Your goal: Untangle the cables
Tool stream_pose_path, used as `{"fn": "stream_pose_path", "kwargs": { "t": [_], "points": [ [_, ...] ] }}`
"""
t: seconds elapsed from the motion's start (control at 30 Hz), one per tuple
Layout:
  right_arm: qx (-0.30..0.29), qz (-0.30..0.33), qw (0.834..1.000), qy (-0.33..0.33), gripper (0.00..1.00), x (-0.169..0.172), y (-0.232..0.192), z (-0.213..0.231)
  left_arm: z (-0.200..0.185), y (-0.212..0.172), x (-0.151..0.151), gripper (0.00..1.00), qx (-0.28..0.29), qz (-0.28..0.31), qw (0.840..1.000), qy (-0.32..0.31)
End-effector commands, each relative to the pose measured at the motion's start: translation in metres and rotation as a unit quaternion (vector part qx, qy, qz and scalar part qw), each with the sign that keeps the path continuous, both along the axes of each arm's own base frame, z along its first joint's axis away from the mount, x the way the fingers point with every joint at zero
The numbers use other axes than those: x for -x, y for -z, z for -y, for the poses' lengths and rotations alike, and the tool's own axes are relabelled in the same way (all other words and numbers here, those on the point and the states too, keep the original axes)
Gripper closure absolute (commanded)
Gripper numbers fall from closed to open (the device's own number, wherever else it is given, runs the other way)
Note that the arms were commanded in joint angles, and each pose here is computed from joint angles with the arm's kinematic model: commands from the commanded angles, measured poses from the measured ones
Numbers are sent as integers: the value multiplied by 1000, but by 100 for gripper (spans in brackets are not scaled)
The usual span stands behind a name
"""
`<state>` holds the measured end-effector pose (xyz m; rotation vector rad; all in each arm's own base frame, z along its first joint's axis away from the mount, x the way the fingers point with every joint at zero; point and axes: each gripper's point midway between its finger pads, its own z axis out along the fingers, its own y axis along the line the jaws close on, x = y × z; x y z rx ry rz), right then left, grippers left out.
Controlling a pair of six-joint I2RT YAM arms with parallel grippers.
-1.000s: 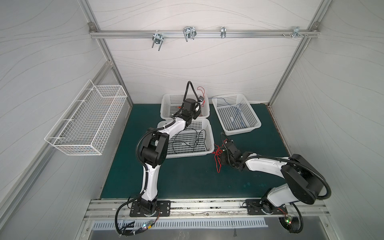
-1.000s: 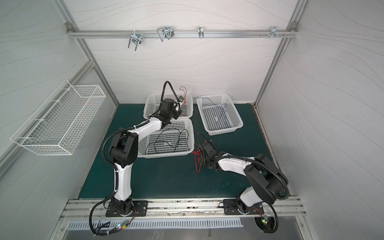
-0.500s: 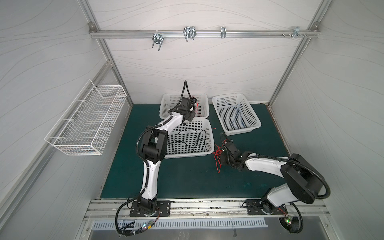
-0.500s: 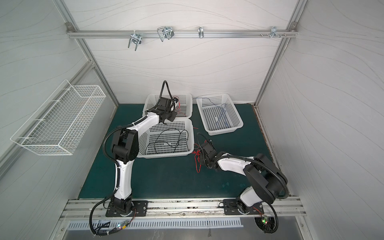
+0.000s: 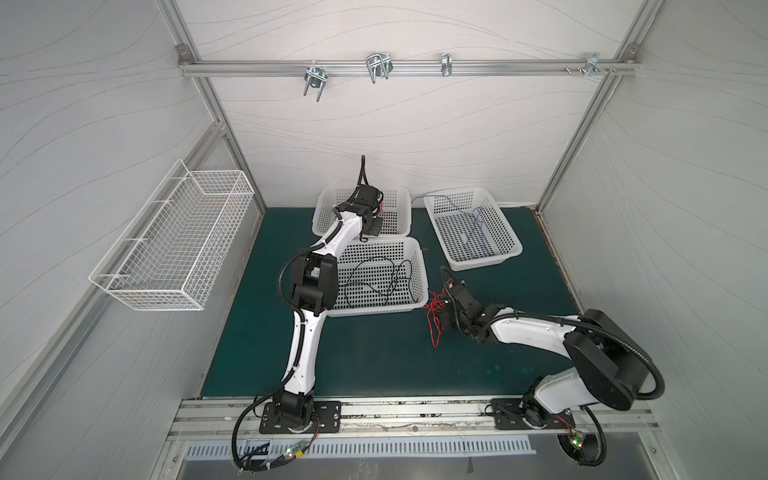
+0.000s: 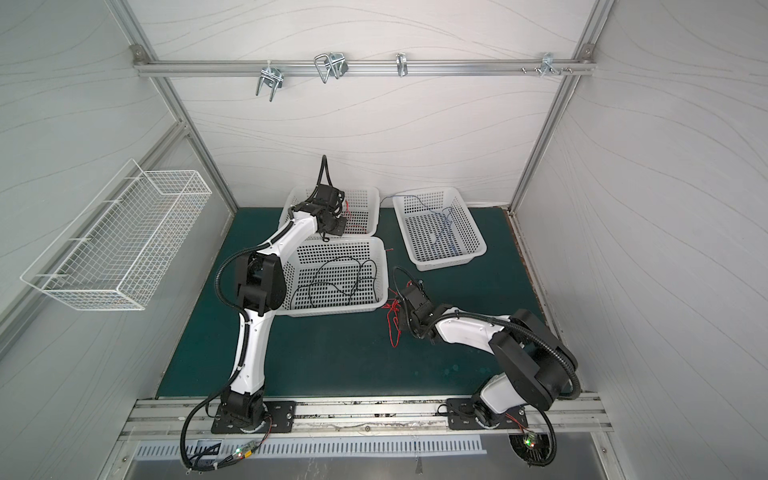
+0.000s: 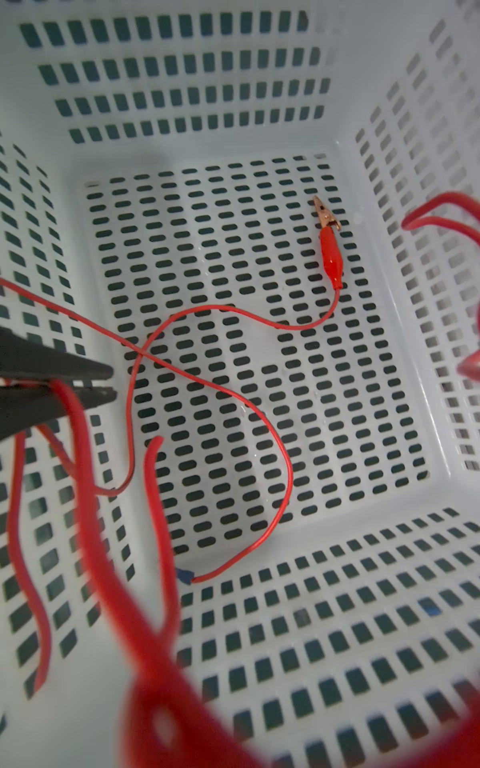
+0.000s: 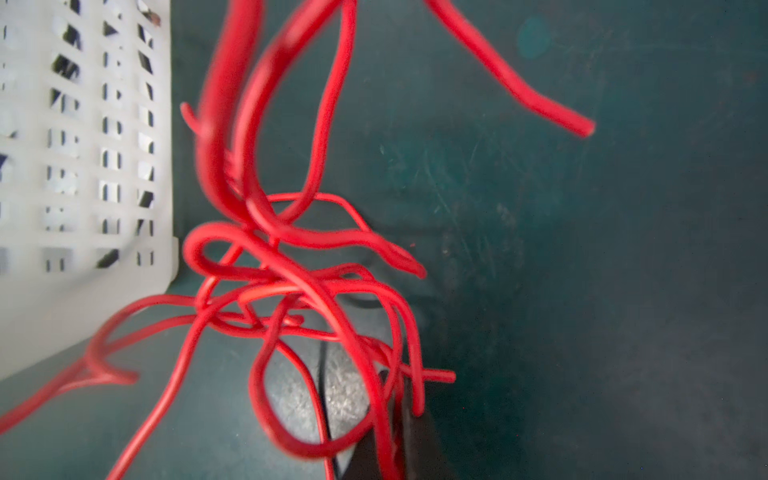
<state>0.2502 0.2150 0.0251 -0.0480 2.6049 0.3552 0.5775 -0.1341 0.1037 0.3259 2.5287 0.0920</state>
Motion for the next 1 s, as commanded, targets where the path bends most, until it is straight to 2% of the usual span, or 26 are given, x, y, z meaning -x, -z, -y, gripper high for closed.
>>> {"fn": "stream_pose_path", "kwargs": {
  "t": [0.0,0.1,0.17,0.3,0.7,0.77,0.83,0.87,0.9,0.97],
  "points": [
    [4,-3,1000,5,100,7,0,5,-33,5,4,100,-40,-22,997,-58],
    [4,-4,1000,3,100,8,1,4,-40,8,5,99,-31,-32,996,-74],
    [3,-3,1000,3,100,7,0,3,-39,11,7,88,-22,-38,996,-75],
    [4,-3,1000,0,100,7,0,0,-33,10,9,77,-7,-44,997,-65],
    [8,2,1000,2,100,8,-1,-1,-23,-19,8,51,22,-26,998,-51],
    [9,3,1000,2,100,9,-2,-1,-22,-29,7,43,29,-16,998,-49],
    [11,3,1000,3,100,9,-2,0,-20,-41,7,16,37,-3,998,-47],
    [11,4,1000,4,100,9,-3,0,-19,-46,7,7,43,2,998,-46],
    [11,6,1000,5,100,9,-5,1,-17,-53,7,1,49,9,998,-43],
    [15,8,1000,8,100,9,-6,3,-13,-67,8,1,63,25,997,-40]
  ]
}}
